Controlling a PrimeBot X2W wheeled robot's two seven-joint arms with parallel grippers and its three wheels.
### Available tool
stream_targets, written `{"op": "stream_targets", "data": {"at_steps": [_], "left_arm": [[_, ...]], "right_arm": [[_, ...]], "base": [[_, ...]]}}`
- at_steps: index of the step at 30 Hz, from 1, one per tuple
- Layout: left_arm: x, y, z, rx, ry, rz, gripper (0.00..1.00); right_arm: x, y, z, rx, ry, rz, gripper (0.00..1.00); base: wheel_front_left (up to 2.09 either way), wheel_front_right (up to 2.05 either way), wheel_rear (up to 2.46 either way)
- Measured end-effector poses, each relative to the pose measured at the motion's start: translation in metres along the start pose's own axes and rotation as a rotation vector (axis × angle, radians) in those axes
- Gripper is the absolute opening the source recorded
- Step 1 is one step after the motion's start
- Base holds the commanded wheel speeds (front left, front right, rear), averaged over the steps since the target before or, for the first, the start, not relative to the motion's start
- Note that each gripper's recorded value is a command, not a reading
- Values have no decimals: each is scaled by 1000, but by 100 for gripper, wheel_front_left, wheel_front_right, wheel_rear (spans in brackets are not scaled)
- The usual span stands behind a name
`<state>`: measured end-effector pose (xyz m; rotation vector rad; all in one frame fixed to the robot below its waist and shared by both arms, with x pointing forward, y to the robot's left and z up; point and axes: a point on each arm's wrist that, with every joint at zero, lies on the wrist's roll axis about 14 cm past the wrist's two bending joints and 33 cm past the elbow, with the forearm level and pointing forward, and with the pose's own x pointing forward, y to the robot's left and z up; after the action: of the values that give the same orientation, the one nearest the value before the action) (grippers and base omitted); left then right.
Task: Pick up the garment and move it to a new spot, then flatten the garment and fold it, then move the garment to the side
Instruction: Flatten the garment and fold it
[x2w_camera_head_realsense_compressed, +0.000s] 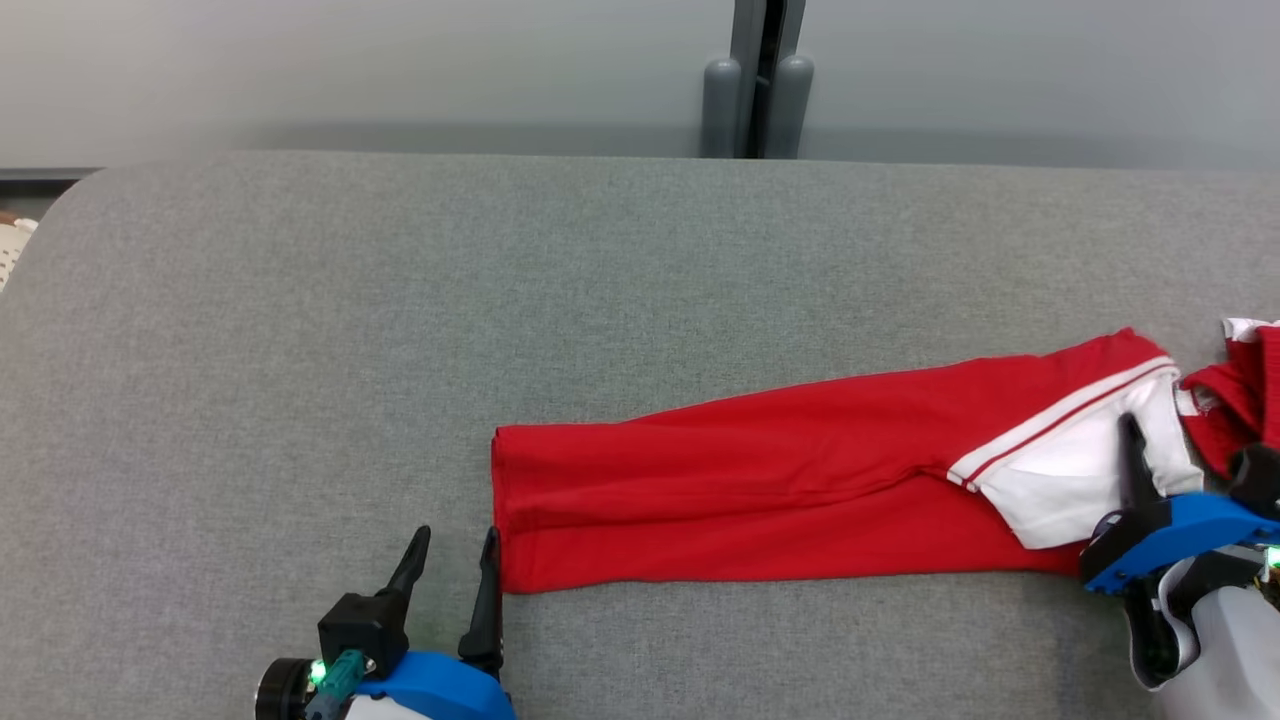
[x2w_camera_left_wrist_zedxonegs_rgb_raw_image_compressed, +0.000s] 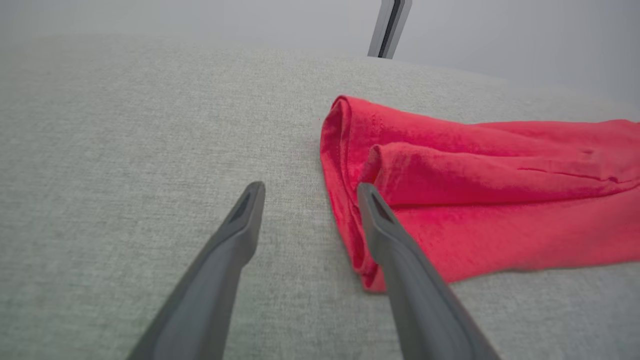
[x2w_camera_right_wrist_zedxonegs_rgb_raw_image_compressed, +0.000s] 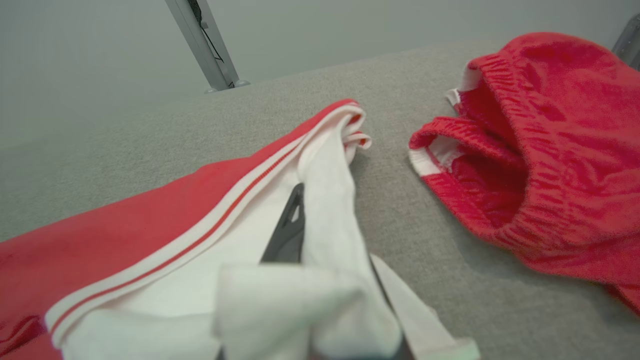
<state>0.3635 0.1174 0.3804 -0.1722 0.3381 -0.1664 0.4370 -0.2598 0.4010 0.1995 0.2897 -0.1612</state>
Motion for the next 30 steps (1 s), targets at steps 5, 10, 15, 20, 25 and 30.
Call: {"op": "stream_targets", "data": {"at_steps": [5, 10, 15, 20, 25, 30], "left_arm": [[-4, -5, -1, -4, 0, -11, 100], [-14, -6, -1, -10, -4, -10, 100], [-25, 4, 0, -18, -17, 27, 100], [-44, 22, -4, -34, -21, 94, 100], [-61, 39, -8, -51, -21, 165, 100], [-71, 48, -16, -65, -8, 206, 100]], "right_arm": [[-10, 22, 18, 3, -92, 50, 0], [-25, 89, 19, 21, -130, 225, 0], [-38, 160, 10, 52, -109, 418, 0], [-53, 221, -3, 62, -59, 590, 0], [-67, 276, -14, 74, -3, 744, 0], [-78, 307, -19, 102, 39, 835, 100]], "base": [[0, 0, 0], [0, 0, 0], [0, 0, 0], [0, 0, 0], [0, 0, 0], [0, 0, 0]]}}
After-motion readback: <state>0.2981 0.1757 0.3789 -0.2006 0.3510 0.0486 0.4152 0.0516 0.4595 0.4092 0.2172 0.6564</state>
